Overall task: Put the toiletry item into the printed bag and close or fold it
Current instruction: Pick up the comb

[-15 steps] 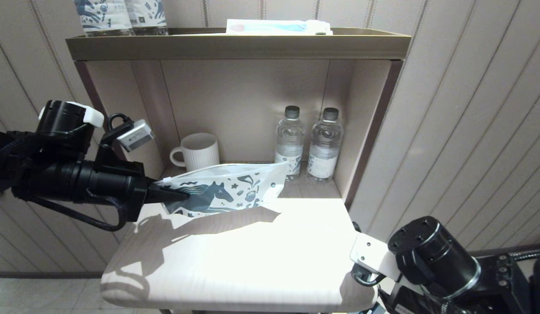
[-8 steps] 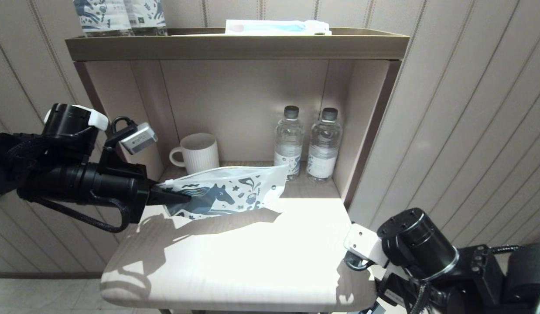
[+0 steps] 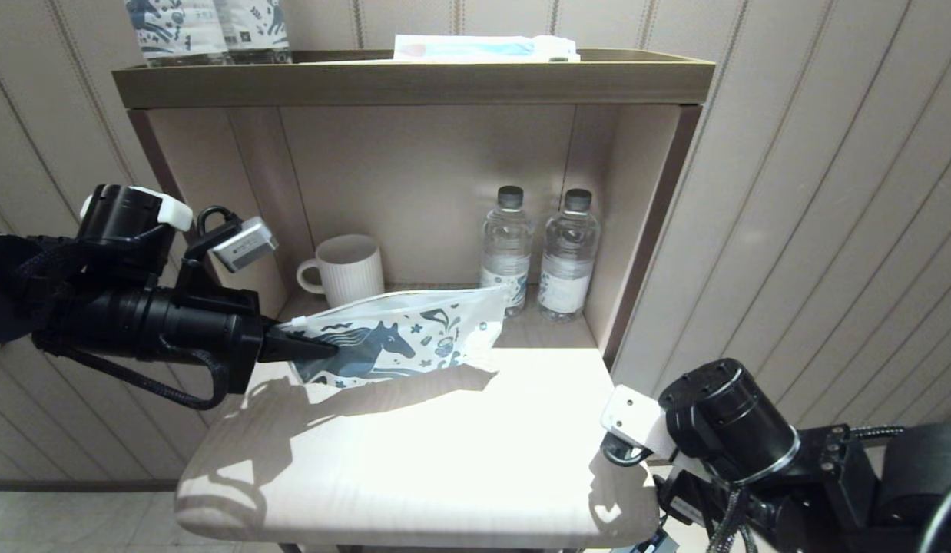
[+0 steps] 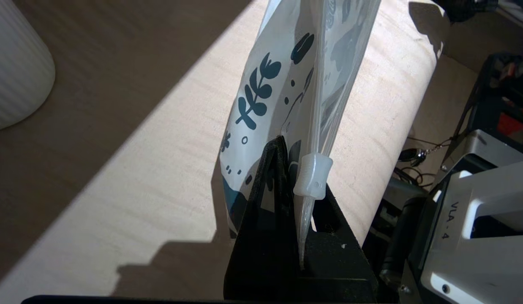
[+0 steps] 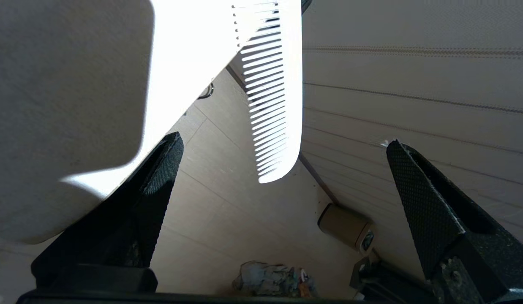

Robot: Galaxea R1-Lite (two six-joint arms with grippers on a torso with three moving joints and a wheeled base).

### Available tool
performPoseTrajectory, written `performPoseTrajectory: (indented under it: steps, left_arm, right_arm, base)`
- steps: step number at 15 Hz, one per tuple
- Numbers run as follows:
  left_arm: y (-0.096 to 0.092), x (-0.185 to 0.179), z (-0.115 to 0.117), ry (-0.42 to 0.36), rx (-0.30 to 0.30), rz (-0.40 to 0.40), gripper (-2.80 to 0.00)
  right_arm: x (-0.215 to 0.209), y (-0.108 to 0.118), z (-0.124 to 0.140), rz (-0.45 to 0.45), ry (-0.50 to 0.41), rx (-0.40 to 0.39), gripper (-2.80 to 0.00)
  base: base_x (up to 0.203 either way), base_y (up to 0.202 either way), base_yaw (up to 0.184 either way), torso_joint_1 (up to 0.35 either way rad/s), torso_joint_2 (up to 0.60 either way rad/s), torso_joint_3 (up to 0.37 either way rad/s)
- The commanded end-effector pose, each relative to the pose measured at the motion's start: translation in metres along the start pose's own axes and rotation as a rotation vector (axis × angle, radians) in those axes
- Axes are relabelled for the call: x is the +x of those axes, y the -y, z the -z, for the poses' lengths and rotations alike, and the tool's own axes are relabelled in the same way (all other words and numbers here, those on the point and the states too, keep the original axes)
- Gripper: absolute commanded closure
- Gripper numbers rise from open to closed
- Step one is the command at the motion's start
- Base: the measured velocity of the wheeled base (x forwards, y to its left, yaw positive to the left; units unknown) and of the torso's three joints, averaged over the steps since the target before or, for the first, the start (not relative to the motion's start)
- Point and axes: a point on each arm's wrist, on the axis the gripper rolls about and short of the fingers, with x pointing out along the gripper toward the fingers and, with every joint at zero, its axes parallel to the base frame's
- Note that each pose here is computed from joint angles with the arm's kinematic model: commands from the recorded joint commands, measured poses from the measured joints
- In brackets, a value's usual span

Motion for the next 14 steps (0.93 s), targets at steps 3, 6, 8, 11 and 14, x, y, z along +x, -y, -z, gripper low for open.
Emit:
performPoseTrajectory:
  steps: [3,6,8,11,14]
  left_arm:
    - [0.000,0.000,0.000,0.005,0.001,0.012,0.00]
    - [0.000,0.000,0.000,0.005,0.003,0.012,0.00]
    - [-0.001,0.001,0.000,0.013,0.009,0.012,0.00]
    - [-0.007,0.007,0.004,0.015,0.015,0.010,0.00]
    - [-0.009,0.010,0.005,0.015,0.016,0.010,0.00]
  right_arm:
    - [-0.016,0.003,0.003,-0.001,0.051,-0.018,-2.80]
    - [-0.018,0.004,0.009,-0.004,0.038,-0.041,-2.80]
    - [-0.019,0.003,0.012,-0.009,0.032,-0.070,-2.80]
    - [-0.024,0.010,0.017,-0.003,0.005,-0.106,-2.80]
    - [-0.034,0.025,0.027,0.023,-0.093,-0.178,-2.80]
  base:
    - [0.000,0.000,0.000,0.000,0.00,0.000]
    - [0.000,0.000,0.000,0.000,0.00,0.000]
    - [0.000,0.000,0.000,0.000,0.00,0.000]
    - [0.000,0.000,0.000,0.000,0.00,0.000]
    - [0.000,0.000,0.000,0.000,0.00,0.000]
